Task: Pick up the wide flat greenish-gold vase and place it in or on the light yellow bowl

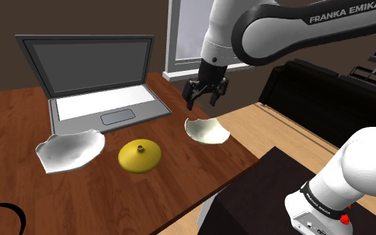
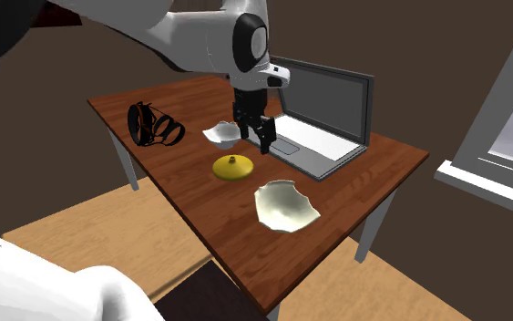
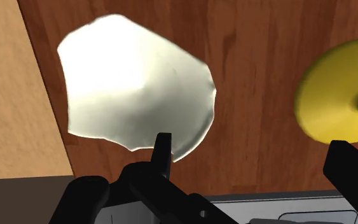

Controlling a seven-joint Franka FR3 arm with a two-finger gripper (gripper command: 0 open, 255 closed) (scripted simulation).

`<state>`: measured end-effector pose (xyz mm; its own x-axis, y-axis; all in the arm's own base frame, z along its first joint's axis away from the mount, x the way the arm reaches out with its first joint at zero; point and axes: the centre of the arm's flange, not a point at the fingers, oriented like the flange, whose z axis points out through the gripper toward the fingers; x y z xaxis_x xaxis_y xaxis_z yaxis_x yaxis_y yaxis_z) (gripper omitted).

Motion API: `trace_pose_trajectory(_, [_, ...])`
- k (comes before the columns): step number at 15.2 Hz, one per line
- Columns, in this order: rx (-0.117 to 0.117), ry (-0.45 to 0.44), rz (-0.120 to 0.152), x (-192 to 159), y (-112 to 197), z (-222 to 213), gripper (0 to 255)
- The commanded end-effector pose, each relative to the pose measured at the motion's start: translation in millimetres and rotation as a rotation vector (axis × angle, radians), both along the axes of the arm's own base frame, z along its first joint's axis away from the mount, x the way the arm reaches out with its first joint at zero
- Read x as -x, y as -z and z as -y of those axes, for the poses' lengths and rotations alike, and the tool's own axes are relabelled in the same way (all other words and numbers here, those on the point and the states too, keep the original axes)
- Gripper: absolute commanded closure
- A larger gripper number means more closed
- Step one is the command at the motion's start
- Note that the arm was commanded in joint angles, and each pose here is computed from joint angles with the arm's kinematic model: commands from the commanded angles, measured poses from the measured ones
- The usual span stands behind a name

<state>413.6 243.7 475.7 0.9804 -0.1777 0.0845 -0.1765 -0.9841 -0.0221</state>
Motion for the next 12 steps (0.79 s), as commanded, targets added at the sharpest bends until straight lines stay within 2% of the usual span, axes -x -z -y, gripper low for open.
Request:
trace_pose_trajectory(1, [0.002, 0.007, -0.002, -8.0, 10.5, -24.8, 0])
trace_pose_trajectory(12, [0.022, 0.037, -0.014, -58.8, 80.9, -145.3, 0])
